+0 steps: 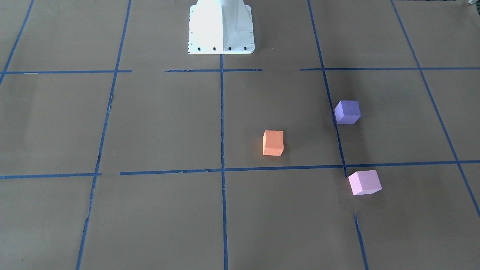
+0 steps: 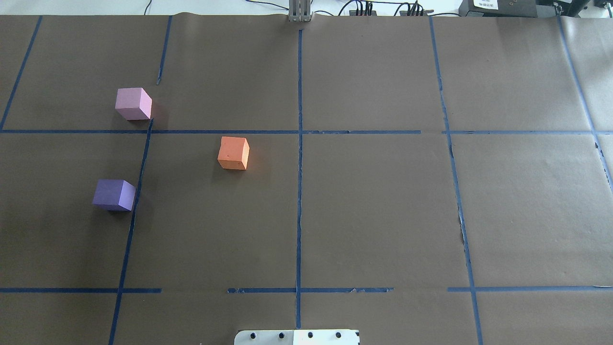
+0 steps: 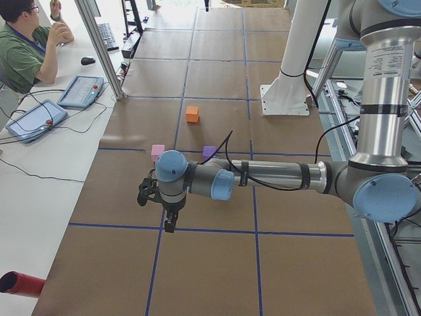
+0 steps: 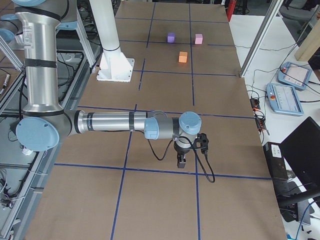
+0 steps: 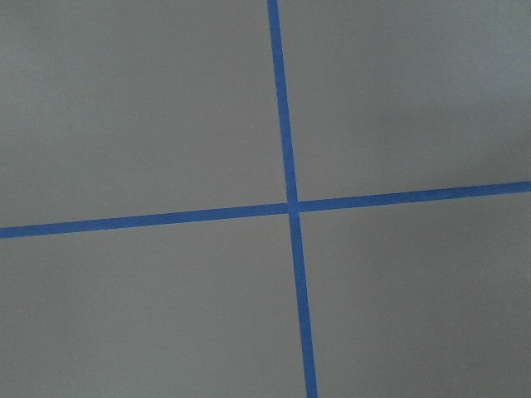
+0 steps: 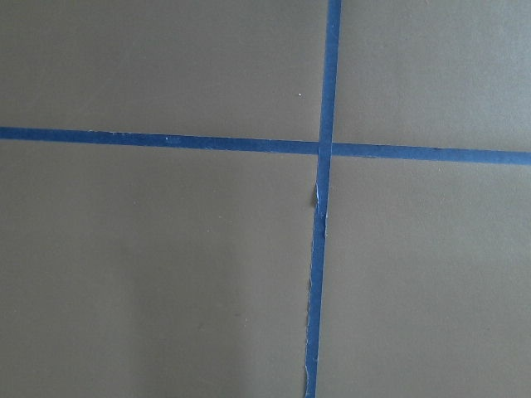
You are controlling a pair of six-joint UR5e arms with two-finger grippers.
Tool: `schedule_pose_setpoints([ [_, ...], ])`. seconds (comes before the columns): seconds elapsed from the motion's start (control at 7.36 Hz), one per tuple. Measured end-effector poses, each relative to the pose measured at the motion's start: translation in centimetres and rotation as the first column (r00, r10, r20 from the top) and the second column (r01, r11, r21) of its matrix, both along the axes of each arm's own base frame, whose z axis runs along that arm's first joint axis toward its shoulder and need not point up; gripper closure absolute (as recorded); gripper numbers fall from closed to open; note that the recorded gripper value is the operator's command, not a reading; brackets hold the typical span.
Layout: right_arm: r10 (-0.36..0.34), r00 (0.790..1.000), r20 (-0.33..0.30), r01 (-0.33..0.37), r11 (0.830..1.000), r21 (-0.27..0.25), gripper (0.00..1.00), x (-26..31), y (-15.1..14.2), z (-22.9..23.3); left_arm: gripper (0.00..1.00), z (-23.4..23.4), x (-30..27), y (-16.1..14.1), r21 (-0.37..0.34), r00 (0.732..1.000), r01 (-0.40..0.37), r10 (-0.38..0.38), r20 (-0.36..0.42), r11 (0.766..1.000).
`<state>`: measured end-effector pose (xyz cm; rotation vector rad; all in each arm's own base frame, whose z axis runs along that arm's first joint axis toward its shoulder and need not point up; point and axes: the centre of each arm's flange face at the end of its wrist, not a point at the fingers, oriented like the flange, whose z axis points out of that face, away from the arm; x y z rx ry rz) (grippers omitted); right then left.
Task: Arrange blocks in a line
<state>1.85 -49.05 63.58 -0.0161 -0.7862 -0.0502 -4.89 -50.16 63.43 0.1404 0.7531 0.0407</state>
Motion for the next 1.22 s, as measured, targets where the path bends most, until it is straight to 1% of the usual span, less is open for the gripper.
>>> schedule_pose_setpoints([
  [0.41, 0.0, 1.0, 0.001, 0.0, 1.0, 0.0, 0.0, 0.0, 0.0, 0.0, 0.0, -0.7, 0.0, -0.4, 0.02, 1.0, 0.0, 0.0, 0.003, 1.0],
  [0.54, 0.0, 1.0, 0.0, 0.0, 1.0, 0.0, 0.0, 0.0, 0.0, 0.0, 0.0, -1.8, 0.1, -1.3, 0.044, 1.0, -0.001, 0.001, 0.003, 0.999],
  [0.68, 0.0, 1.0, 0.0, 0.0, 1.0, 0.0, 0.0, 0.0, 0.0, 0.0, 0.0, -4.2, 0.3, -2.9, 0.084, 1.0, 0.003, -0.003, 0.0, 0.996],
  [0.81, 0.0, 1.0, 0.0, 0.0, 1.0, 0.0, 0.0, 0.0, 0.0, 0.0, 0.0, -7.6, 0.8, -4.5, 0.119, 1.0, 0.023, -0.022, -0.01, 0.993],
  [0.95, 0.0, 1.0, 0.0, 0.0, 1.0, 0.0, 0.0, 0.0, 0.0, 0.0, 0.0, -11.7, 3.0, -6.0, 0.149, 0.999, 0.035, -0.031, -0.031, 0.988],
  [1.09, 0.0, 1.0, 0.0, 0.0, 1.0, 0.0, 0.0, 0.0, 0.0, 0.0, 0.0, -16.3, 6.6, -7.6, 0.181, 0.998, 0.024, -0.014, -0.057, 0.983],
  [1.22, 0.0, 1.0, 0.0, 0.0, 1.0, 0.0, 0.0, 0.0, 0.0, 0.0, 0.0, -20.6, 11.1, -8.9, 0.185, 0.996, 0.023, -0.006, -0.09, 0.982],
])
